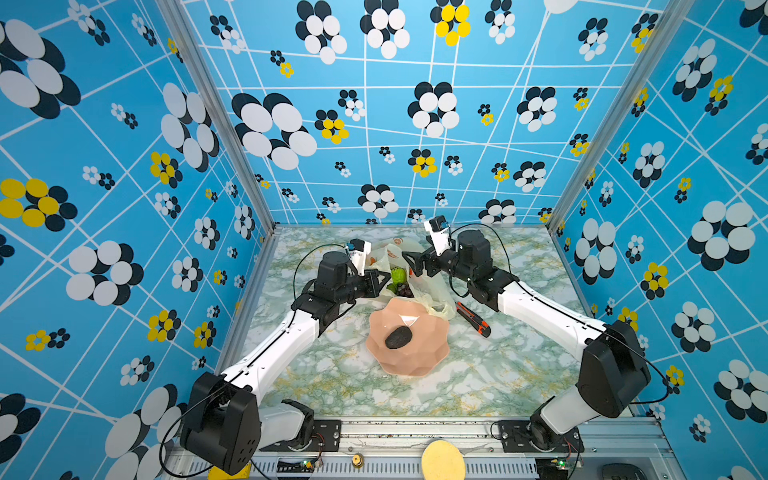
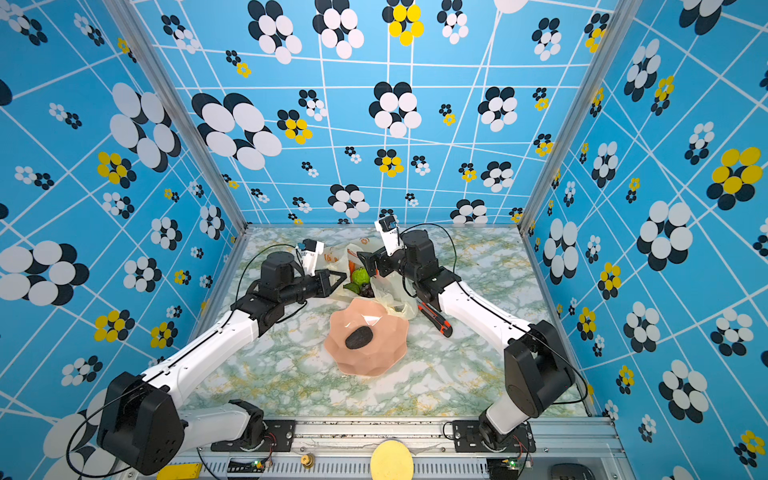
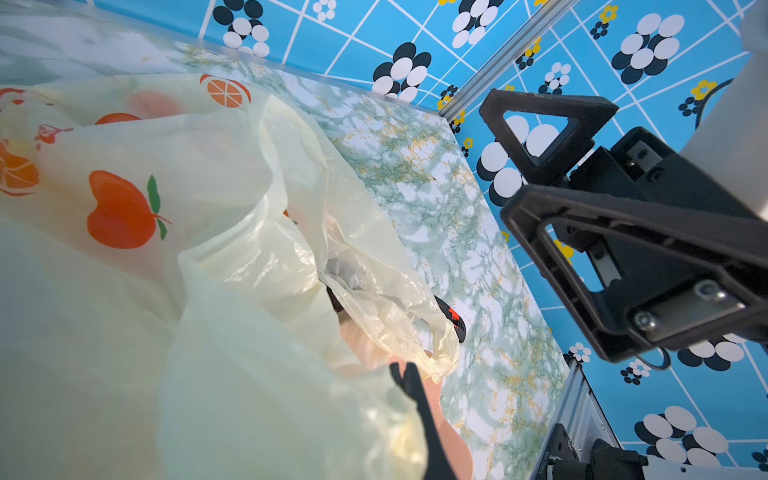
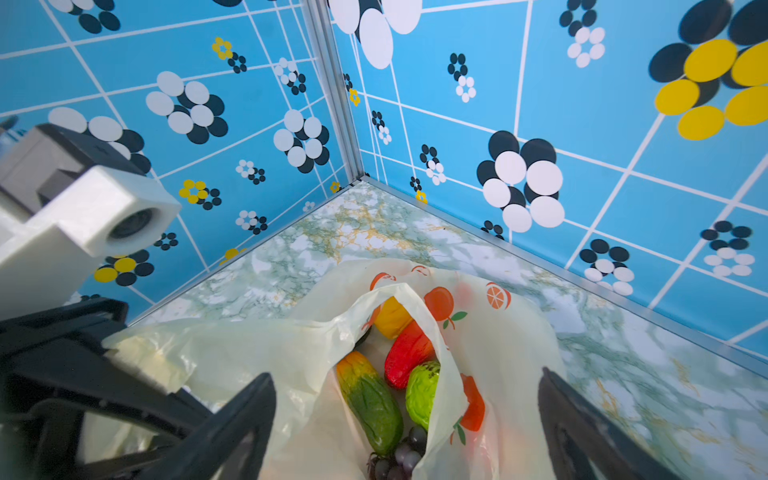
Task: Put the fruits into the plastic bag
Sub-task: 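Open the right gripper to drop the avocado and lift out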
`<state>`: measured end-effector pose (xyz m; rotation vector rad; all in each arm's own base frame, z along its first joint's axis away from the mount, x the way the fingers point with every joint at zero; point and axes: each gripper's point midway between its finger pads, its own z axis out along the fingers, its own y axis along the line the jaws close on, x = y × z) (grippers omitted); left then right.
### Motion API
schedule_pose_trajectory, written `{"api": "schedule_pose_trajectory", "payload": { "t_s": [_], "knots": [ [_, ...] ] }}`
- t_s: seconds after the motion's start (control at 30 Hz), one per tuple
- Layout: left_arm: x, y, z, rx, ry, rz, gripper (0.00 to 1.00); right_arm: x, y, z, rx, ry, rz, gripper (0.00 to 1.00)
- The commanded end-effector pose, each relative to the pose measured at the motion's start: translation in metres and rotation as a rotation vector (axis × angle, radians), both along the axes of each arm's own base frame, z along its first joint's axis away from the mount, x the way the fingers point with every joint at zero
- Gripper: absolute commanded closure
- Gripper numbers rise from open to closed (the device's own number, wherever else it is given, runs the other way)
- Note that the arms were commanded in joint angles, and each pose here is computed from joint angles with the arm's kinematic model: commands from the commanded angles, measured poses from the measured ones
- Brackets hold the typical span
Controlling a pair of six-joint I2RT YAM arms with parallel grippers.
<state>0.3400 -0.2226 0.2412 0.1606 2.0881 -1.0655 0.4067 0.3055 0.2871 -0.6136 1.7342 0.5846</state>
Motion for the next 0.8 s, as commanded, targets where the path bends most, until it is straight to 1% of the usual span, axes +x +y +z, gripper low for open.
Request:
{"api": "schedule_pose_trajectory", "payload": {
  "t_s": [0.0, 0.1, 0.27, 0.37, 0.4, 0.53, 0.67, 0.77],
  "knots": [
    [-0.002, -0.001, 0.001, 0.015, -0.013, -0.009, 1.00, 0.007, -0.021, 0.029, 0.012, -0.121, -0.101, 0.01],
    [-0.002, -0.001, 0.001, 0.014, -0.011, -0.008, 1.00, 0.006, -0.030, 0.031, 0.001, -0.140, -0.147, 0.01],
    [-0.002, -0.002, -0.002, 0.012, -0.006, -0.009, 1.00, 0.008, -0.054, 0.033, 0.016, -0.144, -0.268, 0.01],
    [-0.002, -0.002, -0.002, 0.013, -0.003, -0.009, 1.00, 0.002, -0.059, 0.033, 0.017, -0.158, -0.272, 0.01],
    [-0.002, -0.002, -0.002, 0.013, -0.003, -0.009, 1.00, 0.000, -0.057, 0.032, 0.013, -0.162, -0.256, 0.01],
    [-0.002, -0.003, -0.006, 0.013, 0.009, -0.013, 1.00, -0.019, -0.044, 0.023, -0.051, -0.198, -0.115, 0.01],
    [-0.001, -0.003, -0.007, 0.008, 0.014, -0.013, 1.00, -0.053, -0.022, 0.007, -0.140, -0.263, 0.128, 0.01],
    [0.000, -0.004, -0.007, 0.005, 0.015, -0.014, 1.00, -0.072, -0.015, 0.000, -0.162, -0.288, 0.235, 0.01]
  ]
}}
